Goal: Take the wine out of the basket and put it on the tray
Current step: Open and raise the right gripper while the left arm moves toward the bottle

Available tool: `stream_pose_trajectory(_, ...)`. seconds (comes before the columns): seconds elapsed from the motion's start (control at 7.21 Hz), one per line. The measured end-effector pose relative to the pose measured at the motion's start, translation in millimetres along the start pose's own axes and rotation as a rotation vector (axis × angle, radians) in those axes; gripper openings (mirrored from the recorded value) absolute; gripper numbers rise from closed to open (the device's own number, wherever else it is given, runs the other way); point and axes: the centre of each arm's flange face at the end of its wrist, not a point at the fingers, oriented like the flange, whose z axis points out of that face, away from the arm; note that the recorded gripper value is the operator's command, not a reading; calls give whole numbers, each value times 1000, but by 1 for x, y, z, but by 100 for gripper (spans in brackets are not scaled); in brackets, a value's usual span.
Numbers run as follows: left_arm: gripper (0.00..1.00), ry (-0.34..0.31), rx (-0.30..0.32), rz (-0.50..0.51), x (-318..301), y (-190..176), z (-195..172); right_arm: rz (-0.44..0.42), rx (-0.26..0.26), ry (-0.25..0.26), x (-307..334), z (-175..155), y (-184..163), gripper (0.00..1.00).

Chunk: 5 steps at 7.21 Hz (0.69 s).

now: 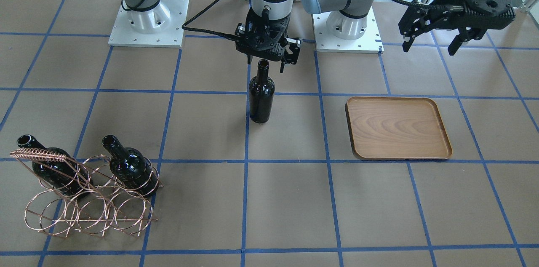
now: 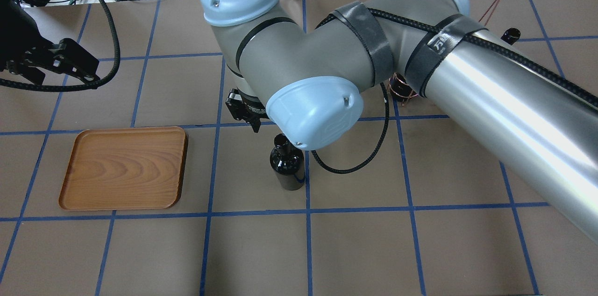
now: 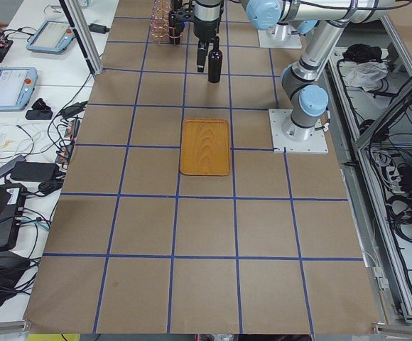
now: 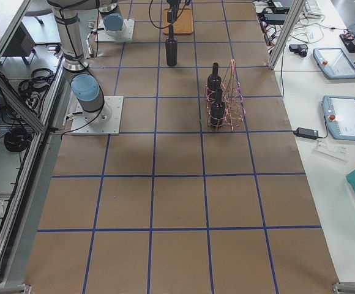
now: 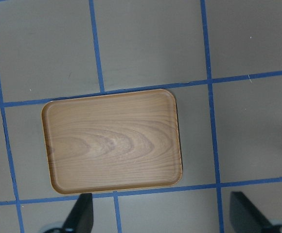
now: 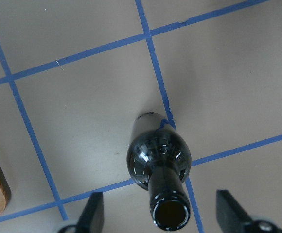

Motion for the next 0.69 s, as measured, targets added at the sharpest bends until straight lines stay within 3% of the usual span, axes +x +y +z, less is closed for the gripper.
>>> stream_pose_trajectory(0.42, 100, 5, -3, 11, 15, -2, 2, -92, 44, -16, 65, -45, -47, 100)
stream_pose_trajectory(0.69, 100, 50, 0, 48, 54, -5, 5, -231, 54, -11, 139, -74, -90, 100)
